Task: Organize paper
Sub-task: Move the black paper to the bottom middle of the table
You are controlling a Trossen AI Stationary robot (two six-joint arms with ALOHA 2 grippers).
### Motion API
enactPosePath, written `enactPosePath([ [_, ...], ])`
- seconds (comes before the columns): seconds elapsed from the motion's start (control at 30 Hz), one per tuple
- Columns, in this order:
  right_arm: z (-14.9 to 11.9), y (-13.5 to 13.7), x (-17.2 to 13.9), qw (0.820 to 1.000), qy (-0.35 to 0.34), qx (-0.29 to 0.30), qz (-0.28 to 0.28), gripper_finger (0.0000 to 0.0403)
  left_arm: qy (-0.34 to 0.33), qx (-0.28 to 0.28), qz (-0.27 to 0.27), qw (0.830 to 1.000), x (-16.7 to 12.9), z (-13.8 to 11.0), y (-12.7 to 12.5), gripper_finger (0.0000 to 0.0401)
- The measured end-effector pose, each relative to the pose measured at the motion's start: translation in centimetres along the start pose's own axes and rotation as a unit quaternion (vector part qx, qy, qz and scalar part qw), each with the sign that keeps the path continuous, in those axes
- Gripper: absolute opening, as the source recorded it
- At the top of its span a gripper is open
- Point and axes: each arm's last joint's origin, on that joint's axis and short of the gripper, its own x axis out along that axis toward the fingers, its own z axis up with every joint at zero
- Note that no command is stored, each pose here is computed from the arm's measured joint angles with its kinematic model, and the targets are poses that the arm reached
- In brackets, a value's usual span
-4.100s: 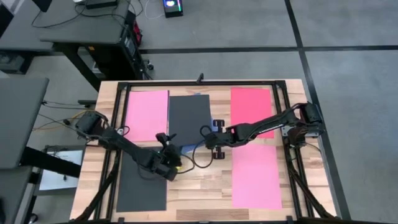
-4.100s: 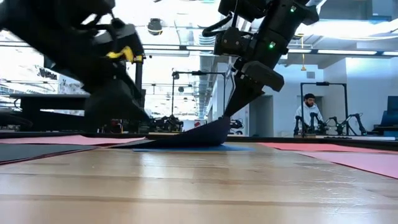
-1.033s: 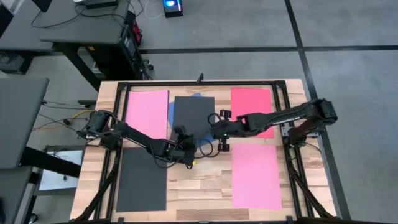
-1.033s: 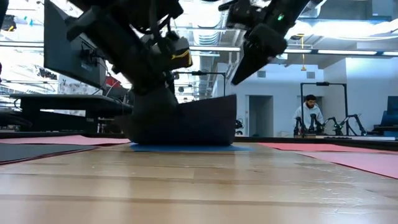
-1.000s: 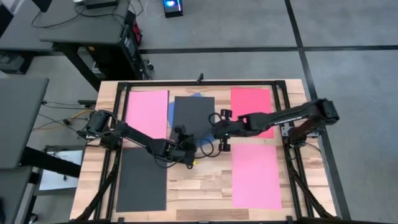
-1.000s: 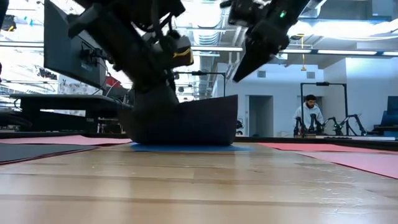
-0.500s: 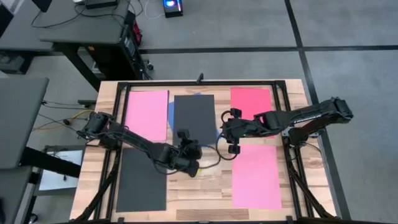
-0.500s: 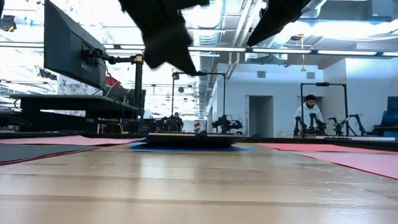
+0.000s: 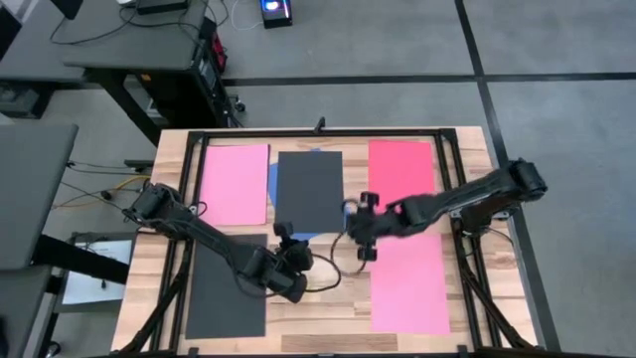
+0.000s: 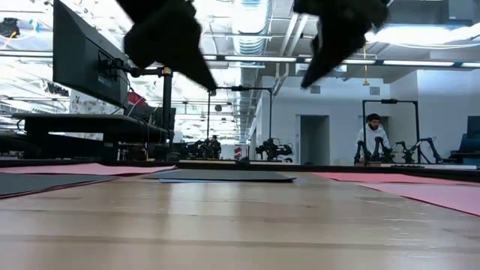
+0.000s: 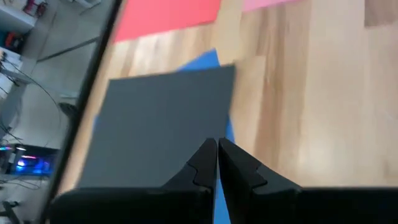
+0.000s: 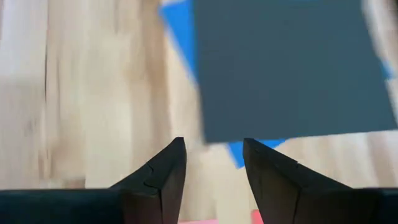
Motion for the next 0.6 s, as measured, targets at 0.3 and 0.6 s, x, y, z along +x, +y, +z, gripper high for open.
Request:
enactPosePath([
  [0.3,-2.3,3.8,7.3,0.99,0.101,-0.089,-0.036,0.0151,-0.018,-0.065,-0.062,0.996,2.8,-4.2,0.7,0.0],
  [0.6,-2.5,2.2,9.6,0.976,0.119,-0.156,-0.095,0.0173,-0.023,-0.084,-0.068,0.994,4.5,-4.6,3.6,0.0],
])
